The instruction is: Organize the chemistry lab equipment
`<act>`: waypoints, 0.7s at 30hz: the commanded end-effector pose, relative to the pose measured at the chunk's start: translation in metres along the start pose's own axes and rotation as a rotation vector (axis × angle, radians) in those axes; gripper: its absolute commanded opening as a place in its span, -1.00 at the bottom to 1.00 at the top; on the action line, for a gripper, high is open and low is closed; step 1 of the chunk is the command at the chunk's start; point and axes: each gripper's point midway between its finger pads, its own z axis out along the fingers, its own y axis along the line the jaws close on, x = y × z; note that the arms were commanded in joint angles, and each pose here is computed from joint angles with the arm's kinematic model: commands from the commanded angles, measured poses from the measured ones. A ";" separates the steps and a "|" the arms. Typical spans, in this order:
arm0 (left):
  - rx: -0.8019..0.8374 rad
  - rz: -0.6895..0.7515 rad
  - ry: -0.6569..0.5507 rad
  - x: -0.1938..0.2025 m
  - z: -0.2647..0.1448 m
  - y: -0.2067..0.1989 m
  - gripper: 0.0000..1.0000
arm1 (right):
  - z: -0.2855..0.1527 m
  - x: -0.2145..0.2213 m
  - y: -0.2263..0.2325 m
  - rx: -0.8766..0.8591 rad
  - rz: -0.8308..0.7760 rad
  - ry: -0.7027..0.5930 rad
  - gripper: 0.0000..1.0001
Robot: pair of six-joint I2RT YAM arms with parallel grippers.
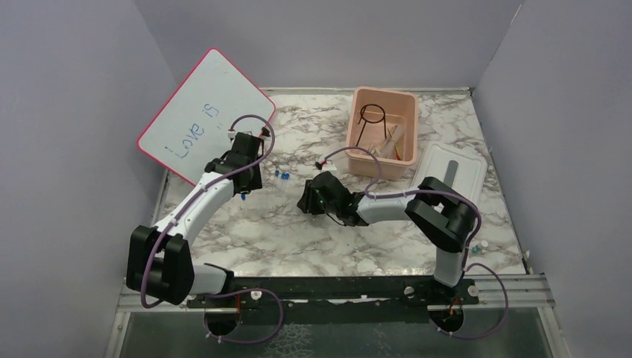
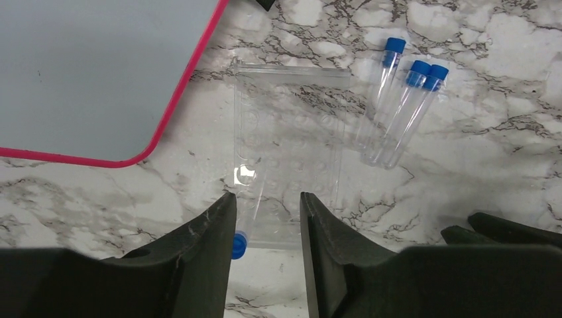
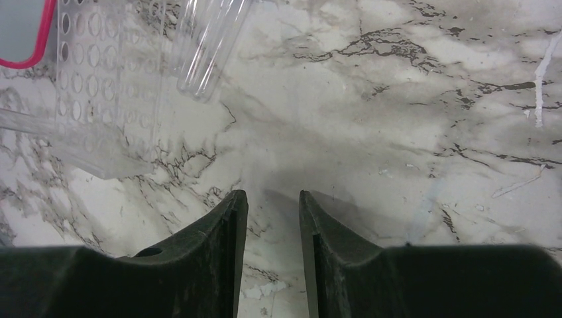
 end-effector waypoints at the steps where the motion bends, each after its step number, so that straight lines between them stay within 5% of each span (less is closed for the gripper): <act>1: -0.039 0.020 0.045 0.012 0.008 0.009 -0.19 | -0.008 0.010 0.002 -0.036 -0.046 0.032 -0.22; 6: -0.057 0.030 0.093 0.026 0.011 0.014 -0.40 | -0.009 0.012 0.005 -0.056 -0.051 0.039 -0.24; 21: -0.098 -0.005 0.103 0.029 0.002 0.022 -0.42 | -0.011 0.006 0.014 -0.088 -0.069 0.031 -0.27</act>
